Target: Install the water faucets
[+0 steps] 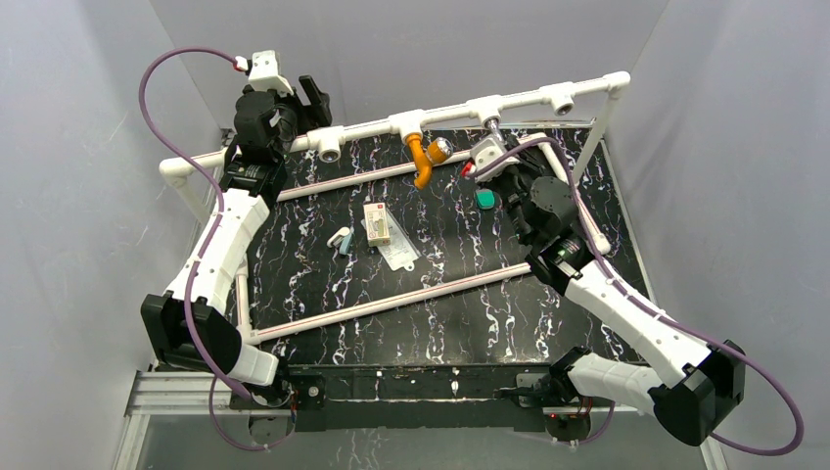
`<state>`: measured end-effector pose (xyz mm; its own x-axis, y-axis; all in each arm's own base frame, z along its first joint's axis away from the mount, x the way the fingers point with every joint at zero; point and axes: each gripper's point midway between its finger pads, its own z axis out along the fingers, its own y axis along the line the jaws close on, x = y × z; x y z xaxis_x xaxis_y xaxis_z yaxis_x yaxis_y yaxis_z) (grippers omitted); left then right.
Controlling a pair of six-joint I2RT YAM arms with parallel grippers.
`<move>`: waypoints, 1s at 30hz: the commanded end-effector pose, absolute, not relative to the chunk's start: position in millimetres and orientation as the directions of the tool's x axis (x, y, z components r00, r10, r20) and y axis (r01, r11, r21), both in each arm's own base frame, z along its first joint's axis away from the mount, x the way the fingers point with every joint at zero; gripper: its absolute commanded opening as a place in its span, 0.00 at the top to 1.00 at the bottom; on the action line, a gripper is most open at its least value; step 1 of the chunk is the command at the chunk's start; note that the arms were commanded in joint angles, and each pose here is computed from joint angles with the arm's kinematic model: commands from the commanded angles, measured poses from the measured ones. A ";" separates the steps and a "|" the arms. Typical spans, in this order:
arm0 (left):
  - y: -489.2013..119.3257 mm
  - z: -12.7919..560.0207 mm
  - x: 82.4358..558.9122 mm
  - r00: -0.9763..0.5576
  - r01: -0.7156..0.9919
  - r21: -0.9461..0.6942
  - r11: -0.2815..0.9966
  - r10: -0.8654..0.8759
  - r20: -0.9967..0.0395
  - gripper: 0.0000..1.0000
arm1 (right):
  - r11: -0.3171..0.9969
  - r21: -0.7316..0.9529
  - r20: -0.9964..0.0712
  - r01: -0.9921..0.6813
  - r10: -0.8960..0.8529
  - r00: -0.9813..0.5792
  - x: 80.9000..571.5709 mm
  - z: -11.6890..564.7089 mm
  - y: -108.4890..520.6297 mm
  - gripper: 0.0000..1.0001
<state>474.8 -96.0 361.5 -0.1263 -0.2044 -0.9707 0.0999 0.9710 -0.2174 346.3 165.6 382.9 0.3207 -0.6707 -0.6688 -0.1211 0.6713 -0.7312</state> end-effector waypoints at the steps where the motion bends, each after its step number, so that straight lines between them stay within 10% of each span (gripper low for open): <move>1: -86.2 201.9 443.1 -0.579 0.016 -0.132 0.991 -0.098 -0.810 0.23 | 0.926 -0.333 -0.879 -0.179 -0.236 0.415 338.6 433.1 179.0 0.99; 12: -87.7 202.1 443.0 -0.580 0.021 -0.137 0.990 -0.100 -0.809 0.23 | 0.913 -0.352 -0.875 -0.204 -0.244 0.418 330.4 443.4 178.0 0.96; 16: -87.9 202.5 443.3 -0.580 0.022 -0.140 0.990 -0.102 -0.809 0.23 | 0.788 -0.571 -0.793 -0.231 -0.455 0.406 329.0 422.8 184.4 0.61; 22: -88.0 202.0 443.5 -0.581 0.023 -0.141 0.990 -0.102 -0.808 0.23 | 0.527 -0.840 -0.513 -0.127 -0.698 0.500 320.3 420.2 180.4 0.26; 30: -88.5 200.9 443.5 -0.583 0.025 -0.142 0.990 -0.101 -0.806 0.23 | 0.060 -0.998 -0.042 0.025 -0.883 0.468 331.9 396.6 175.7 0.16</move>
<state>475.8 -95.1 361.6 -0.1256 -0.2050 -0.9707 0.1012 0.9707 -0.2181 326.3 175.4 406.7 0.4768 -0.8008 -0.3625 -0.0704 0.3762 -0.9238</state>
